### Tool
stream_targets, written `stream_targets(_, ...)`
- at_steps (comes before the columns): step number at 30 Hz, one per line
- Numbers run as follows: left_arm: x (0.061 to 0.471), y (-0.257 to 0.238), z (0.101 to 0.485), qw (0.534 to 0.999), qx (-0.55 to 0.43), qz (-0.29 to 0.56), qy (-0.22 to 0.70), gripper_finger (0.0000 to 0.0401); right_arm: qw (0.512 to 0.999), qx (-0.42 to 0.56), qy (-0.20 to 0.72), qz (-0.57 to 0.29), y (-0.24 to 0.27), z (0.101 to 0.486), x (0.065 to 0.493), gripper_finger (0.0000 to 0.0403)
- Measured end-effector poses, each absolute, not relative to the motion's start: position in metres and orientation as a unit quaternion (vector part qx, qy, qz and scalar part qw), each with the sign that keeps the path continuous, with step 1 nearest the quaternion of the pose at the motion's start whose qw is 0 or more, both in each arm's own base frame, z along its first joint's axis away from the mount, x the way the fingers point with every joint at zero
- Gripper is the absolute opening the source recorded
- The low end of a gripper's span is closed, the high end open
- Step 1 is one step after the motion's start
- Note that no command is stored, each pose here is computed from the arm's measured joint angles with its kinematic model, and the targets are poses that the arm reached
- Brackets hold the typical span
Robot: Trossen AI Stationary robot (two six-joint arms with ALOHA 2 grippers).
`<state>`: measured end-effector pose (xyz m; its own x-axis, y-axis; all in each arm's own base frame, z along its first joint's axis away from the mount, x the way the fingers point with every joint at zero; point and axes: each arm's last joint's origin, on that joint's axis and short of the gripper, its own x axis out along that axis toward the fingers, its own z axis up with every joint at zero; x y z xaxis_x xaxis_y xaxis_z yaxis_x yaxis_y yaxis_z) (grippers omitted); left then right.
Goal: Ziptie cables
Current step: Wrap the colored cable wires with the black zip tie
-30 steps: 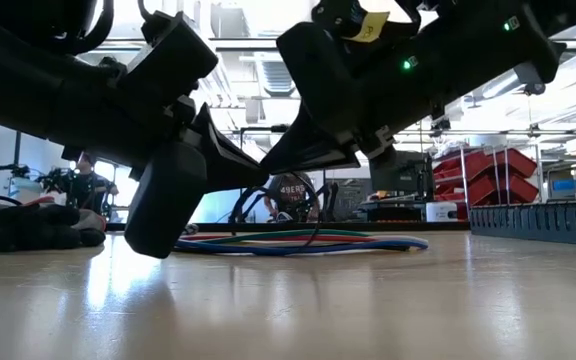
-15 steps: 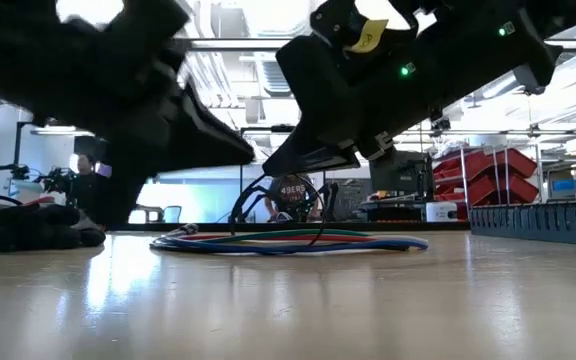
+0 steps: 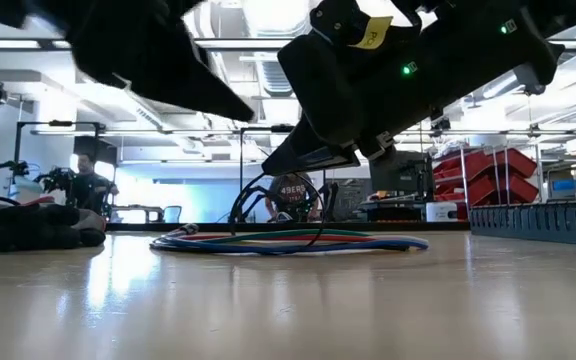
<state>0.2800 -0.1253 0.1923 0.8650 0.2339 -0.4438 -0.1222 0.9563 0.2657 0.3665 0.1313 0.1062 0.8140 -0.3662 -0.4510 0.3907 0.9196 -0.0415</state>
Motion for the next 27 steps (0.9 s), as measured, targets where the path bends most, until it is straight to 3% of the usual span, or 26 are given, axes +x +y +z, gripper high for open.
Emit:
stream_targets(6,0.293,-0.088,0.191,0.953,0.079,0.04,0.289,0.0191,0.952,0.024,0.233,-0.196,0.132,0.106,0.366,0.0003)
stream_targets(12,0.3,-0.07,0.192,0.95,0.054,0.013,0.306,0.0207,0.952,0.029,0.232,-0.195,0.134,0.106,0.366,0.0003)
stream_targets(16,0.302,-0.071,0.185,0.945,0.058,-0.034,0.319,0.0194,0.953,0.029,0.232,-0.195,0.134,0.106,0.366,0.0003)
stream_targets(27,0.31,-0.073,0.177,0.947,0.098,-0.046,0.302,0.0125,0.953,0.03,0.231,-0.195,0.134,0.106,0.366,0.0003)
